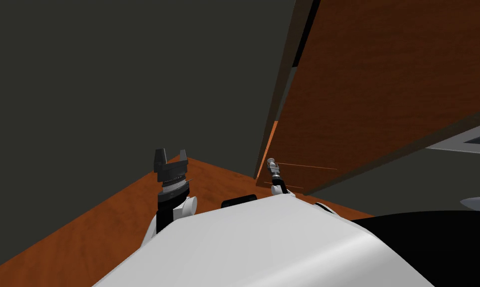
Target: Pull the door open
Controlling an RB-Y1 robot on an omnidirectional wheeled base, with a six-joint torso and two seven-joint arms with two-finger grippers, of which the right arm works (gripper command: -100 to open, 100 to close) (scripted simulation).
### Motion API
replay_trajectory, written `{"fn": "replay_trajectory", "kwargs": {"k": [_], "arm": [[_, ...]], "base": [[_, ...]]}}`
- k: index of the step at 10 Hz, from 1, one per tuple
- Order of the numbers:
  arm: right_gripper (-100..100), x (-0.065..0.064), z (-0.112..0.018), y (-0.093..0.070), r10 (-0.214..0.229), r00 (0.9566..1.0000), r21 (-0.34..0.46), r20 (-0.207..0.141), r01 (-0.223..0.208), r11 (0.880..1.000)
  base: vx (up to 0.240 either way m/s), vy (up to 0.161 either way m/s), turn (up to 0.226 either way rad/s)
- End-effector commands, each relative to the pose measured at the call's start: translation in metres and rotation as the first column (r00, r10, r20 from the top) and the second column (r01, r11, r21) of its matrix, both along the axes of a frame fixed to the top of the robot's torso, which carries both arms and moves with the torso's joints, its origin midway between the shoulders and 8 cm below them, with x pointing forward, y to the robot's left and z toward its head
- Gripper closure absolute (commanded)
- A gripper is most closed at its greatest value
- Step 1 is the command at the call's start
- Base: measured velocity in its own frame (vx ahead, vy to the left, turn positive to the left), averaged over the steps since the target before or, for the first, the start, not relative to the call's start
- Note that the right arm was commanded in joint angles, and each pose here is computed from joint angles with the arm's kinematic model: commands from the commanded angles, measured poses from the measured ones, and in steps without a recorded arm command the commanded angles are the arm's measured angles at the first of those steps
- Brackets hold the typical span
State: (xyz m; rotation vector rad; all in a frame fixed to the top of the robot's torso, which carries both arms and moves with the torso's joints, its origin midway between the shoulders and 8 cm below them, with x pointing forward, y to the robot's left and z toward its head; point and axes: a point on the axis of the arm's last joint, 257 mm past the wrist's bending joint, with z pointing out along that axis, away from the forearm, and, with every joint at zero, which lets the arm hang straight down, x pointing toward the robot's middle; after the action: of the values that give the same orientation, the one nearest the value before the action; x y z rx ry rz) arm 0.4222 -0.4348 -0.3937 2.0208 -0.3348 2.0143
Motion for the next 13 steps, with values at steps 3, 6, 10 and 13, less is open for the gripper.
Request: {"fn": "replay_trajectory", "kwargs": {"k": [3,6,10,13], "arm": [[100,0.0000,0.0000,0.0000,0.000,1.0000,0.000,0.000,0.000,1.000],[100,0.0000,0.0000,0.0000,0.000,1.0000,0.000,0.000,0.000,1.000],[100,-0.0041,0.0000,0.0023,0.042,0.9991,0.004,0.000,-0.042,0.999],[100,-0.0076,0.0016,0.0070,0.091,0.9958,0.011,0.006,-0.091,0.996]], "base": [[0.017,-0.007,-0.007],[-0.020,0.002,0.005],[-0.136,-0.020,0.096],[-0.234,-0.032,0.129]]}}
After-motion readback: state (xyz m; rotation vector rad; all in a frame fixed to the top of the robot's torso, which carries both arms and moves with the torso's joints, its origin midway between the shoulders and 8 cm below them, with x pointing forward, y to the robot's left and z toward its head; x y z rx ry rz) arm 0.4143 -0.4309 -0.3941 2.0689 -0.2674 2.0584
